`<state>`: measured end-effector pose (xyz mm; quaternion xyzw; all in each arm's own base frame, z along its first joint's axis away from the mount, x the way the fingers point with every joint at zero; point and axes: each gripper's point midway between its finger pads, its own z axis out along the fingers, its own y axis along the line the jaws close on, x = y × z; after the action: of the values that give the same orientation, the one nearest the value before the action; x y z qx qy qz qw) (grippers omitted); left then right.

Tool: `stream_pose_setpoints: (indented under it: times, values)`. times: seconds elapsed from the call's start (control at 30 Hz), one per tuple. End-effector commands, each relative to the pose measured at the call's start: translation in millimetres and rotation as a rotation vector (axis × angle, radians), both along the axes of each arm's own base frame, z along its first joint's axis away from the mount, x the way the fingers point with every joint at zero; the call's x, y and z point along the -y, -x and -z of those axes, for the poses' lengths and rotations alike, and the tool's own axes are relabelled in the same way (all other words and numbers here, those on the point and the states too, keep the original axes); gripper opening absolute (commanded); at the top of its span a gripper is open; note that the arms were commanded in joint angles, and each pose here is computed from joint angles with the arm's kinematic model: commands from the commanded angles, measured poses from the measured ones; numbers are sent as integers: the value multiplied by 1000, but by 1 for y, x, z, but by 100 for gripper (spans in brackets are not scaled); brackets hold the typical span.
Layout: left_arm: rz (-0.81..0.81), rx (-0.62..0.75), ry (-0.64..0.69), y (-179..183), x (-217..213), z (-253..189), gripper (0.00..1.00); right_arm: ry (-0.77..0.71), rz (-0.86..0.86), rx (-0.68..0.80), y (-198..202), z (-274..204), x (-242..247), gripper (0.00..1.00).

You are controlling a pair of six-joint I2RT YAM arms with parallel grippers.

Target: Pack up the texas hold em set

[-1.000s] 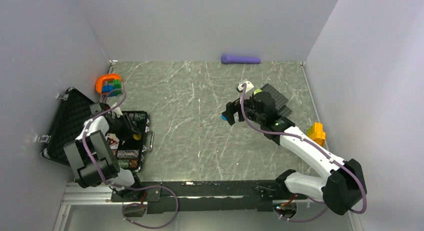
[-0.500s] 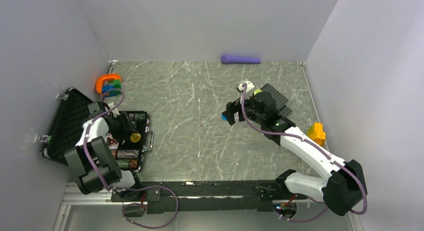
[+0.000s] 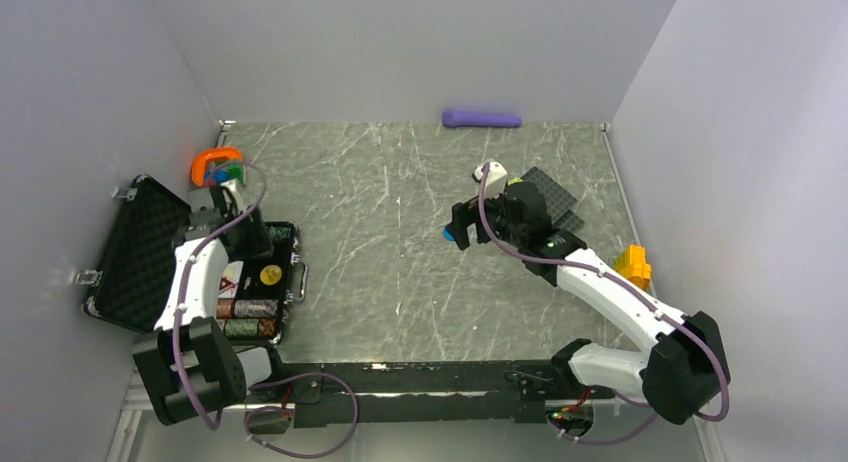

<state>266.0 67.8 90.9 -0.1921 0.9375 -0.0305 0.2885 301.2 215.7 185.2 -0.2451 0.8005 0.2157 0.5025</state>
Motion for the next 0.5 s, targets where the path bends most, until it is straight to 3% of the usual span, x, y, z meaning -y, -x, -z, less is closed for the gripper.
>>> stream_pose_setpoints:
  times: [0.0, 0.3, 0.47]
  values:
    - [81, 111, -153, -33, 12, -48, 68, 6, 94, -40, -16, -6, 6, 93]
    - [314, 358, -114, -108, 82, -130, 68, 162, 288, -222, -39, 33, 24, 90]
    - [354, 416, -150, -121, 88, -125, 68, 204, 268, -354, -46, 60, 10, 89]
